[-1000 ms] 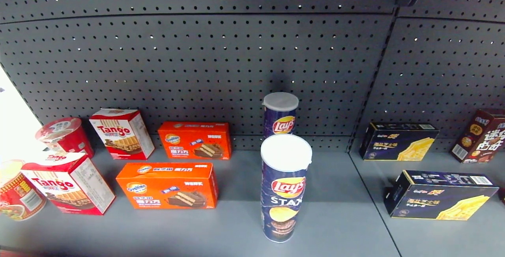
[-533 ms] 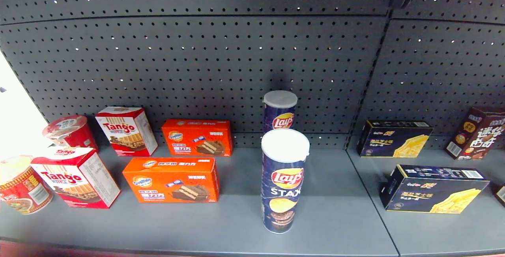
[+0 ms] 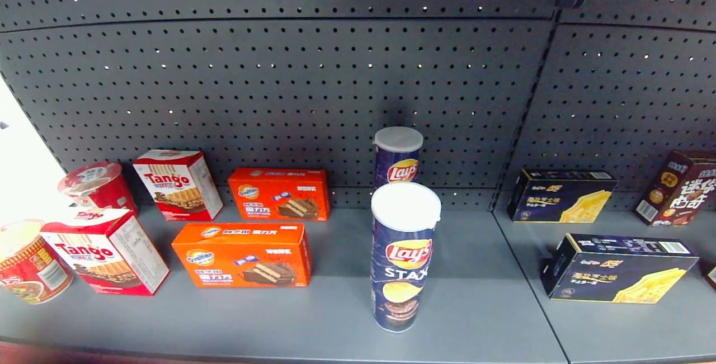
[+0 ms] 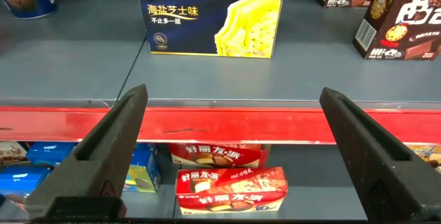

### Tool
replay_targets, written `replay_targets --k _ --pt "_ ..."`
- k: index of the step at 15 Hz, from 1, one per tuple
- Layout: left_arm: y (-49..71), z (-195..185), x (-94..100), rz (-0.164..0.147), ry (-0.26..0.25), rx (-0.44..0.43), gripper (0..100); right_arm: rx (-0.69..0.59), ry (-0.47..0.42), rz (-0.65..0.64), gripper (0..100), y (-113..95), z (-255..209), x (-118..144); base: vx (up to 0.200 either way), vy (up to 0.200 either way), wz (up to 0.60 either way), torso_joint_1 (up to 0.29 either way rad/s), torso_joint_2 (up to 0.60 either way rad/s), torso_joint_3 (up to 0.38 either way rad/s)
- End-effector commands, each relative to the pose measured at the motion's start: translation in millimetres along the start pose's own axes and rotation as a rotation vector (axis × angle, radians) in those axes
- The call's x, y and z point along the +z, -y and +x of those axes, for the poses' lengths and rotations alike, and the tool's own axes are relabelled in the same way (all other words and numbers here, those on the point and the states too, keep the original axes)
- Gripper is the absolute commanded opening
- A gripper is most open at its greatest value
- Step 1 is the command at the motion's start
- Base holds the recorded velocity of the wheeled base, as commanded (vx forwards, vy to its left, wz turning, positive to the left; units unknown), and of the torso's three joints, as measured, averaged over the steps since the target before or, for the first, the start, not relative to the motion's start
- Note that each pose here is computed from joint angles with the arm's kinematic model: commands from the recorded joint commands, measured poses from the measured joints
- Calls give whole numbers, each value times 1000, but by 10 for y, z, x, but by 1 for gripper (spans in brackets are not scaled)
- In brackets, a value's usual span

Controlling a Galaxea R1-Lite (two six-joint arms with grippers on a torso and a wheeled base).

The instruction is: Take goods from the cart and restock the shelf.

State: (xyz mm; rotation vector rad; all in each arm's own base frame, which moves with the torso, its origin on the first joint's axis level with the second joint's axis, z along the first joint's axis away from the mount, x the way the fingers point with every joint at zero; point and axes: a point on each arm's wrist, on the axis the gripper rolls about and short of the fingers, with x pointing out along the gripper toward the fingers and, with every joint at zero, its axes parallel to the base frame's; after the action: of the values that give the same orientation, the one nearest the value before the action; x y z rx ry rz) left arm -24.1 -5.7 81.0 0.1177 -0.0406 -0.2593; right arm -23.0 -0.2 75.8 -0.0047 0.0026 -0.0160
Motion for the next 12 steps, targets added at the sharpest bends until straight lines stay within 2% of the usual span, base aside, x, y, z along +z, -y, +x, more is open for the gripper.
replay_targets --k 1,5,6,7,9,11,12 --pt "-1 0 5 3 0 0 100 1 -1 0 100 0 0 -1 0 0 0 0 0 0" --pt "-11 2 1 0 -7 47 100 -2 1 5 100 1 0 1 0 0 0 0 0 0" --pt "-41 5 -31 -3 -31 191 100 -2 1 5 100 1 0 1 0 0 0 0 0 0" --pt "-48 3 -34 -14 -34 220 100 -2 1 5 100 1 0 1 0 0 0 0 0 0" --pt "-39 5 -53 -30 -51 186 100 -4 1 3 100 1 0 1 0 0 0 0 0 0" --pt "-23 7 -53 -19 -45 110 100 -4 1 3 100 1 0 1 0 0 0 0 0 0" --pt "-24 6 -48 -29 -43 113 100 -2 1 3 100 1 0 1 0 0 0 0 0 0"
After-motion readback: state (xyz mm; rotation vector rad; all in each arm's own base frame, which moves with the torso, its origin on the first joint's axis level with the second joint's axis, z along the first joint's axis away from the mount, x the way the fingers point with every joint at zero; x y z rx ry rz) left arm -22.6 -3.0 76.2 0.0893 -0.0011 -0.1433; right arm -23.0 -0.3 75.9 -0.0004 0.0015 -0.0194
